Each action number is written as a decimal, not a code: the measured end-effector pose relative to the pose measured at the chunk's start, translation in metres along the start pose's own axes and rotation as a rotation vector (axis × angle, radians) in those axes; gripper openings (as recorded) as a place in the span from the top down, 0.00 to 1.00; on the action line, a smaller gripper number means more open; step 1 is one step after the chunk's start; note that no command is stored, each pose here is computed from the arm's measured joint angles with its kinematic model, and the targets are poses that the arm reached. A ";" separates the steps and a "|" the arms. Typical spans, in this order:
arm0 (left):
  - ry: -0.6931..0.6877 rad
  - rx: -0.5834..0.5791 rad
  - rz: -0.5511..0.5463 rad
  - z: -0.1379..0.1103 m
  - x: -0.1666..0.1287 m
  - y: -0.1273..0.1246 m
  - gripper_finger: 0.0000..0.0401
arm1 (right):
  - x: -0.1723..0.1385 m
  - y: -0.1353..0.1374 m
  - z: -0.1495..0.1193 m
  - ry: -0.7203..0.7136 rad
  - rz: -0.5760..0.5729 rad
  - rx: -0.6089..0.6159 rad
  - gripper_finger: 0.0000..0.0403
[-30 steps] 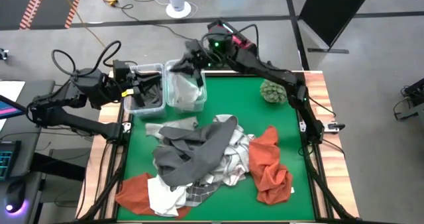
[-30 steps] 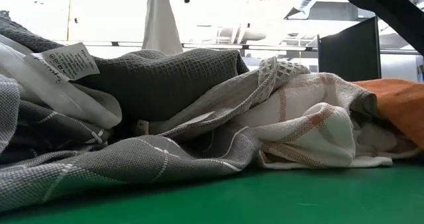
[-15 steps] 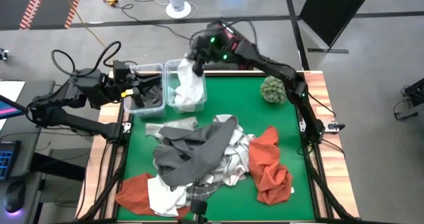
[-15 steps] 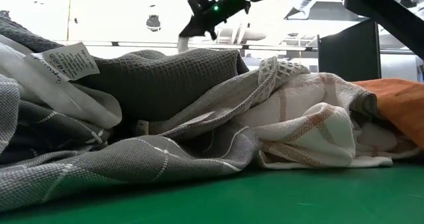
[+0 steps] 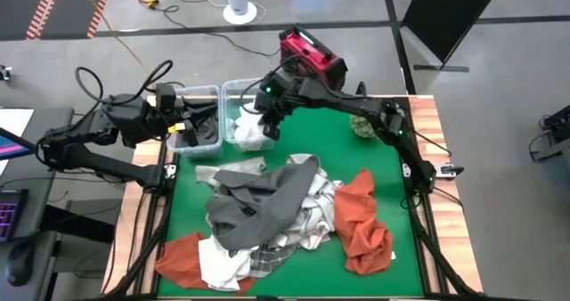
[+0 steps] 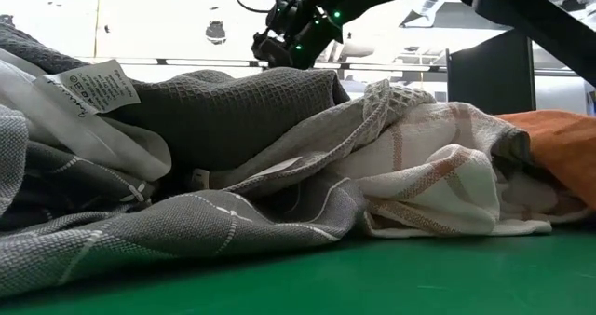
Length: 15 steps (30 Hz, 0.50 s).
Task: Sort towels by color in basket
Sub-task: Put the white towel into the right transparent bin
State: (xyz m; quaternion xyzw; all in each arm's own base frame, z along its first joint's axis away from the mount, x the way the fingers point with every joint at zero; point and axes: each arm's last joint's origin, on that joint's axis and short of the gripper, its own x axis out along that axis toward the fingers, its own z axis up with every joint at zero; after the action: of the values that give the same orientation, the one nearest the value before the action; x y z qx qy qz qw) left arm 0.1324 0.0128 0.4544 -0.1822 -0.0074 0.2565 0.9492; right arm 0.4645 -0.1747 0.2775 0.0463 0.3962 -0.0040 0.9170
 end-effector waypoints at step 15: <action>0.014 -0.028 -0.002 -0.002 0.002 -0.001 0.84 | 0.000 0.001 0.001 -0.015 0.050 0.046 0.73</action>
State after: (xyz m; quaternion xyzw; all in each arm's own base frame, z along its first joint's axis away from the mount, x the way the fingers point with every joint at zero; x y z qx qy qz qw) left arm 0.1348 0.0126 0.4529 -0.1972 -0.0043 0.2542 0.9468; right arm 0.4656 -0.1736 0.2780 0.0774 0.3878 0.0092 0.9184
